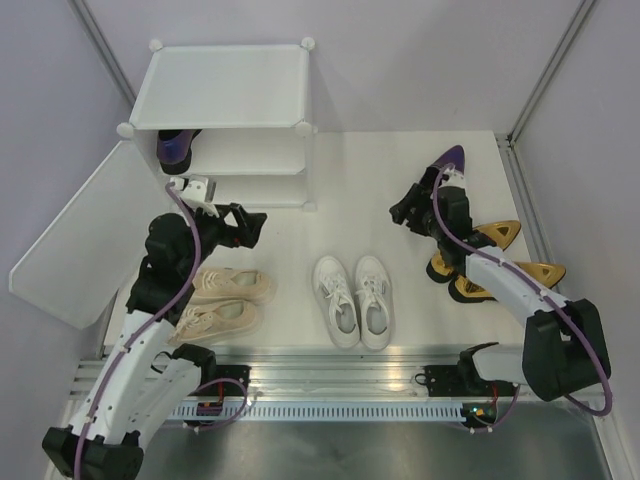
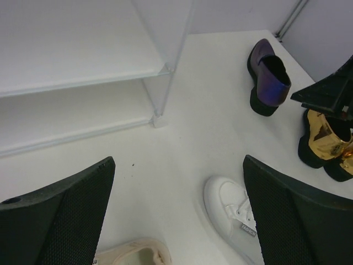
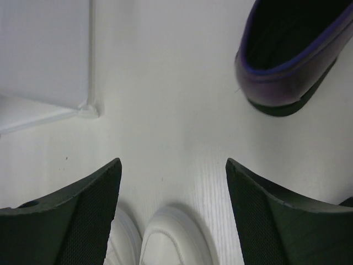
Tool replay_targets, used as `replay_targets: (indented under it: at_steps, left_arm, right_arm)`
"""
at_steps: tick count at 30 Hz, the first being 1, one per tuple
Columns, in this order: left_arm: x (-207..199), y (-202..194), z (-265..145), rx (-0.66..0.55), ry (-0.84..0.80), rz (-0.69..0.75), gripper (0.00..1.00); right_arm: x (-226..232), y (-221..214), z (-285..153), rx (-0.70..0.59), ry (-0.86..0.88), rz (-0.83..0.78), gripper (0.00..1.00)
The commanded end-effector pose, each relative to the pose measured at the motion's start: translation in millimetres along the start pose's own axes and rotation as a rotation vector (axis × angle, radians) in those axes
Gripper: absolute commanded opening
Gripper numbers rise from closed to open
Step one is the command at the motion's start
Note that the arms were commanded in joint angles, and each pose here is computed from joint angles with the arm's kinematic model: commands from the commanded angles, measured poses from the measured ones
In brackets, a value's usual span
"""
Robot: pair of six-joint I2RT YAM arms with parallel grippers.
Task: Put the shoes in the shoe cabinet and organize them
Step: Pick up the shoe from the center of the board.
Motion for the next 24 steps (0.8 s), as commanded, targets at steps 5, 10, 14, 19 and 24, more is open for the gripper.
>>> replay_targets:
  at_steps: [5,10,14,19,24]
  left_arm:
    - [-1.1,-2.7,-1.9,0.009,0.008,-0.001,1.00]
    - [3.1,7.4,-13.3,-0.066,0.079,-0.024,1.00]
    - [-2.8,13.2,-18.7,-0.085,0.051,-0.001,0.94]
    - [-6.7,13.0,-20.3,-0.087,0.041,-0.003,0.96]
    - [-9.1,15.0,-23.1,-0.100,0.036,0.003,1.00]
  right_arm:
    - [-47.5,63.5,13.7,-0.029,-0.234,0.075,0.84]
    - [-63.0,63.9,37.0,0.036,-0.343,0.041,0.98]
    - [-74.5,71.6,56.7,0.049,-0.403,0.033,0.98]
    - [-90.3,61.3,89.8,0.128,-0.454,0.026,0.98]
    - [-101.4,53.7,120.2,0.176,-0.471,0.012,0.98]
Point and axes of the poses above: each gripper's point midway between its finger pads, its own z axis out along the fingers, its own x axis along the line the jaws close on, y = z × x, the point moved 6 cm from there along -z, back along the fingers, and after that the axes turned 12 degrees about -z, right-handed, at the moved point
